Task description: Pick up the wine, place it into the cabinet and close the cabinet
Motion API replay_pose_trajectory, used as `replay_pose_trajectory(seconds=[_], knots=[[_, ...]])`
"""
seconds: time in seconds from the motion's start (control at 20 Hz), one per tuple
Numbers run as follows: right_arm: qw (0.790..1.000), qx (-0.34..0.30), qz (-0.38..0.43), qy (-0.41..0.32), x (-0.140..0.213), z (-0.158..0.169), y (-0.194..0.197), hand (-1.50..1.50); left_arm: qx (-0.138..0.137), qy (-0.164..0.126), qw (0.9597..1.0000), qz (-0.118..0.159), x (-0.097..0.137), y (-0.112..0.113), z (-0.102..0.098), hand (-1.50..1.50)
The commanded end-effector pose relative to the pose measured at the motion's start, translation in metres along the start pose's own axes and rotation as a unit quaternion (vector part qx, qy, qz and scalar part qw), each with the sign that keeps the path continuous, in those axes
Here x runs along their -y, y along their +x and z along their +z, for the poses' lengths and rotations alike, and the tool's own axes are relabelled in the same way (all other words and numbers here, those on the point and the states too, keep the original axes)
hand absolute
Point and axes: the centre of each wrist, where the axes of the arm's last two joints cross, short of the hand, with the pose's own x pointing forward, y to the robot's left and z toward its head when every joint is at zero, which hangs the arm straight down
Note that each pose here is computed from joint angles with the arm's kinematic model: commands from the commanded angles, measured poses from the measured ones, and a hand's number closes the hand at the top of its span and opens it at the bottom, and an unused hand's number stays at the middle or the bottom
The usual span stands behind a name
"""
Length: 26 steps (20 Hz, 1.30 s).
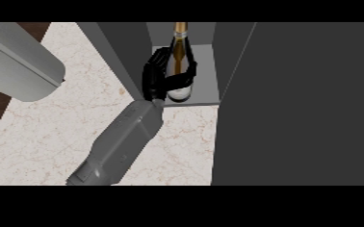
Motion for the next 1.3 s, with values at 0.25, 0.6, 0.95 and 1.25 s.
replay_pose_trajectory(seconds=[0.25, 0.6, 0.95, 1.25], knots=[[0.999, 0.028, -0.038, 0.016, -0.005, 0.024, 0.036, -1.5, 0.009, 0.017, 0.9998, 0.002, 0.016, 0.028, -0.033, 1.5], [0.998, 0.039, -0.042, 0.026, -0.003, 0.018, 0.028, -1.5, 0.045, 0.048, 0.9948, -0.078, 0.01, 0.042, -0.054, 1.5], [0.998, 0.04, -0.042, 0.021, -0.004, 0.02, 0.024, -1.5, 0.072, 0.1, 0.9721, -0.2, -0.002, 0.055, -0.069, -1.5], [0.998, 0.038, -0.037, 0.025, -0.004, 0.014, 0.023, -1.5, 0.048, 0.116, 0.9657, -0.227, -0.036, 0.044, -0.073, -1.5]])
